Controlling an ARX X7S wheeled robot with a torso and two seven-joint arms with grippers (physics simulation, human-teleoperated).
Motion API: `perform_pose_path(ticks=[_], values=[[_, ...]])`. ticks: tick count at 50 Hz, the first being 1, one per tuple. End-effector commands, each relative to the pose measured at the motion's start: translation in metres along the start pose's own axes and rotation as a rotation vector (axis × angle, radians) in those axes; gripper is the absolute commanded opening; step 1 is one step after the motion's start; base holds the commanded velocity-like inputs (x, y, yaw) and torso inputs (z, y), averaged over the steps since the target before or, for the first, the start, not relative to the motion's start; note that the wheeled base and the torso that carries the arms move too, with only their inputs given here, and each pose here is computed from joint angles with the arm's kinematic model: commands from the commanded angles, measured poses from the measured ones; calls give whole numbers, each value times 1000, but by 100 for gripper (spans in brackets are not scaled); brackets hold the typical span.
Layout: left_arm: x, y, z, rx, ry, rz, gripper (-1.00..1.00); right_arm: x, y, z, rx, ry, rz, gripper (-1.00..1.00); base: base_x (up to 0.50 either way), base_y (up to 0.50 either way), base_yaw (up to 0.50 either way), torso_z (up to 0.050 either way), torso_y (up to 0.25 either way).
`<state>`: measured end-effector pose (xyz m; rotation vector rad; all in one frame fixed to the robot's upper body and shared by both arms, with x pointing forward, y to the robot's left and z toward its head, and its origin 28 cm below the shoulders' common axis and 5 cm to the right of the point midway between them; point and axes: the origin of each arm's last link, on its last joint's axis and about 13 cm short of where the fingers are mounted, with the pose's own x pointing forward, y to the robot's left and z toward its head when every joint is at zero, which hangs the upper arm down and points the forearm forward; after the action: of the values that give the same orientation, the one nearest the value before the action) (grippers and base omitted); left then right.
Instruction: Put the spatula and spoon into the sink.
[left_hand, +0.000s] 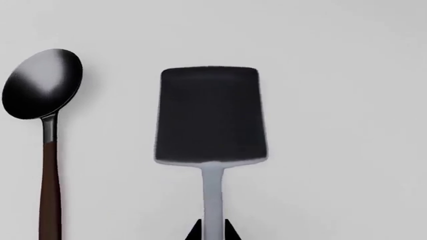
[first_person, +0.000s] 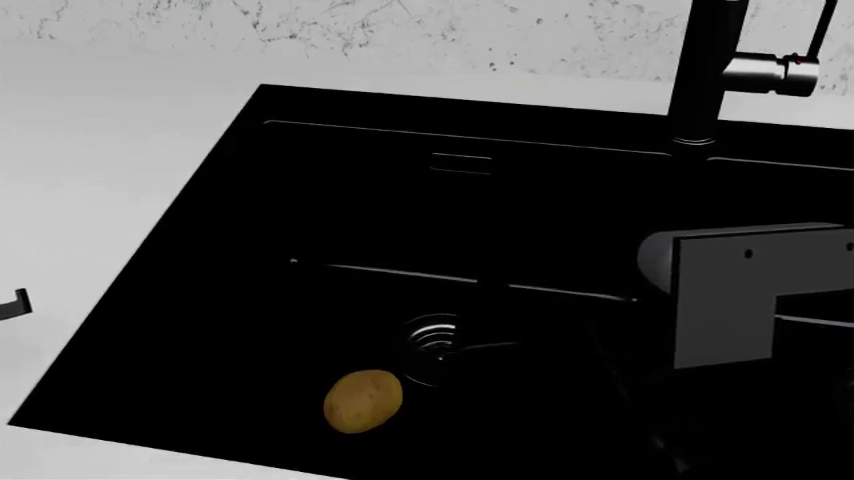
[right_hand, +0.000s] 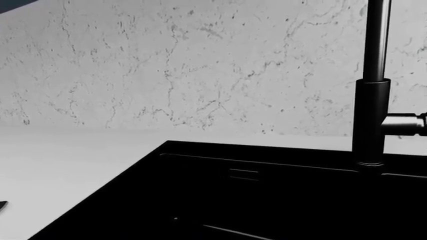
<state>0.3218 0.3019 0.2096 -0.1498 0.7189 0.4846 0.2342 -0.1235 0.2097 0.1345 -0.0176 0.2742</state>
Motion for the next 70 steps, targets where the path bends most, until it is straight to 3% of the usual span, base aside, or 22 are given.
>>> perform_pose_path(ticks=[1,14,25,36,49,57,70], values=[[-13,-12,-3,48,-18,-111,-100,0,-1,2,16,-15,-4,100,0,0,0,0,0],[-82,-30,33,104,-218,-326,-100,2,0,4,14,-14,4,100,0,0,0,0,0],[-106,-57,40,161,-253,-501,-100,3,0,3,16,-19,12,100,0,0,0,0,0],[-99,-97,35,164,-174,-701,-100,3,0,3,16,-22,13,100,0,0,0,0,0],[-93,-120,15,105,-36,-901,-100,-1,0,3,22,-33,14,100,0,0,0,0,0],[-77,-140,10,91,22,-941,-100,-3,0,1,25,-35,16,100,0,0,0,0,0],[-33,-176,-18,142,145,-885,-100,-3,0,-1,21,-31,16,100,0,0,0,0,0]])
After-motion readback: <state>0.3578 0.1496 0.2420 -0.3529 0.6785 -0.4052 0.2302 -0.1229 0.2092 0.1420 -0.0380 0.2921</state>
